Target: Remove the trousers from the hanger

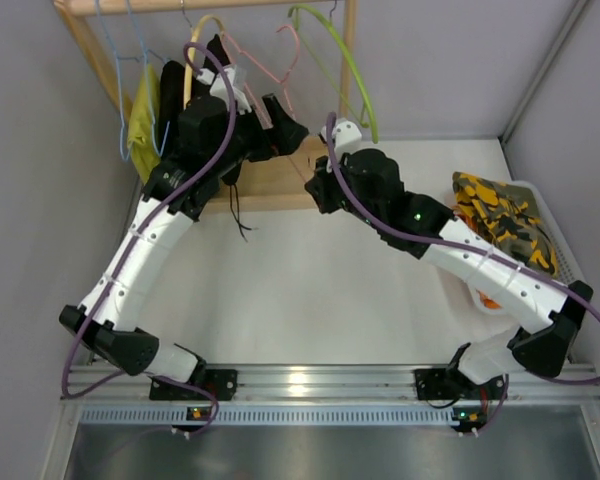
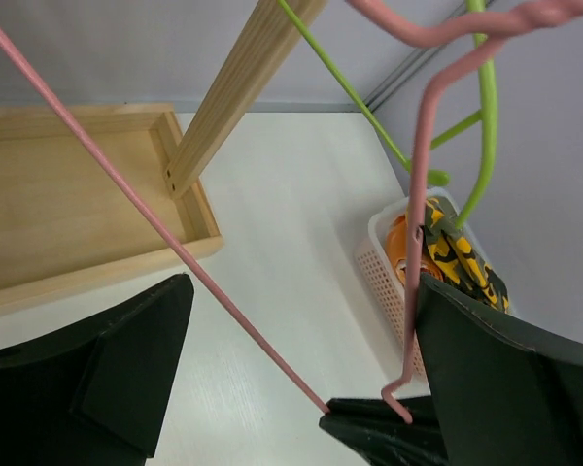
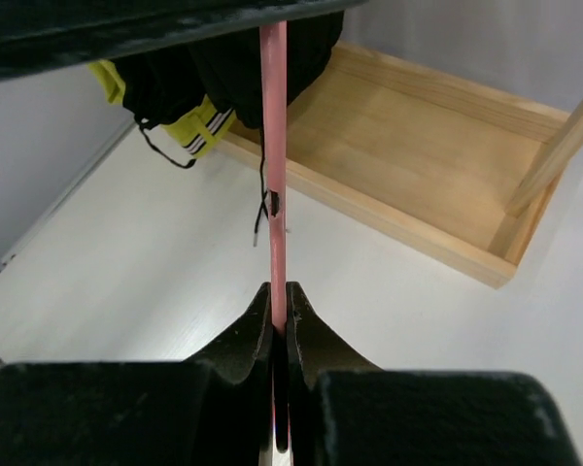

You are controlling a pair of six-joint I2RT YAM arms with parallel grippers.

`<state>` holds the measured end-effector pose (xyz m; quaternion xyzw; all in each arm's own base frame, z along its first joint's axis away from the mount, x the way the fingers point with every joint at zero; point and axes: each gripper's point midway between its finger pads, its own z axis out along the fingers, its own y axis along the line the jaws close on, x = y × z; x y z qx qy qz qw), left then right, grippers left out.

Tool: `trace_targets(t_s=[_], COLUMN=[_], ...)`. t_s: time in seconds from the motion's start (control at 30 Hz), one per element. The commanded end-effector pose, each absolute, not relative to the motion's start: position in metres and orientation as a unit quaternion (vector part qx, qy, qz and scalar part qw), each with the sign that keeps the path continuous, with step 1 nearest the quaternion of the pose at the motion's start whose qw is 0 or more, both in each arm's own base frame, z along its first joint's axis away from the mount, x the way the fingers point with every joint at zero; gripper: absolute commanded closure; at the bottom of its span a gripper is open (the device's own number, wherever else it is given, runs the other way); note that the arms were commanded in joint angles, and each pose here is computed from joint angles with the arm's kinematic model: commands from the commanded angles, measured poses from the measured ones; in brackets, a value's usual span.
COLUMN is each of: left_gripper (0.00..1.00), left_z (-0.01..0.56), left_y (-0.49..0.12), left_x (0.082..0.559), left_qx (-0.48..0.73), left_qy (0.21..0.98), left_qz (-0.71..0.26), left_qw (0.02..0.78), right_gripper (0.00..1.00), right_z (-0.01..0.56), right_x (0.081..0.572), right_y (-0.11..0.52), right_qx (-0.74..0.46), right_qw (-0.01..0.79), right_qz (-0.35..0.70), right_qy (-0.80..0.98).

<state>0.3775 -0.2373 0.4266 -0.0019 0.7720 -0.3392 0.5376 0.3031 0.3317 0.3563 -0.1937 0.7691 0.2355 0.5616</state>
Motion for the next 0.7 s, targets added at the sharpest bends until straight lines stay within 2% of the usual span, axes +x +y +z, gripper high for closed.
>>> trace_targets(t_s=[0.0,0.3,0.67], left_gripper=[0.01,0.01,0.01], left_z=[0.462,0.496,0.485], left_y=[-0.219,-0.181,-0.172], left_x=[0.357,0.32,0.294], left_qx=[0.02,0.064,0.088], left_qy=[0.737,0.698,0.696], left_qz=[-0.339,-0.332,-0.332], left_qw=[0.584,0.631,0.63], right_gripper=[1.0,1.0,1.0], right_z=[0.38,0.376,0.407], right_x=[0.297,0.327,0.377], right_y=[0.323,0.29,0.284], right_qx=[-0.192,-0.204,-0.223], right_qw=[0.567,0.544,0.577], right_qz=[0.282,0.242,0.21], right_qy=[0.75,0.777,0.757])
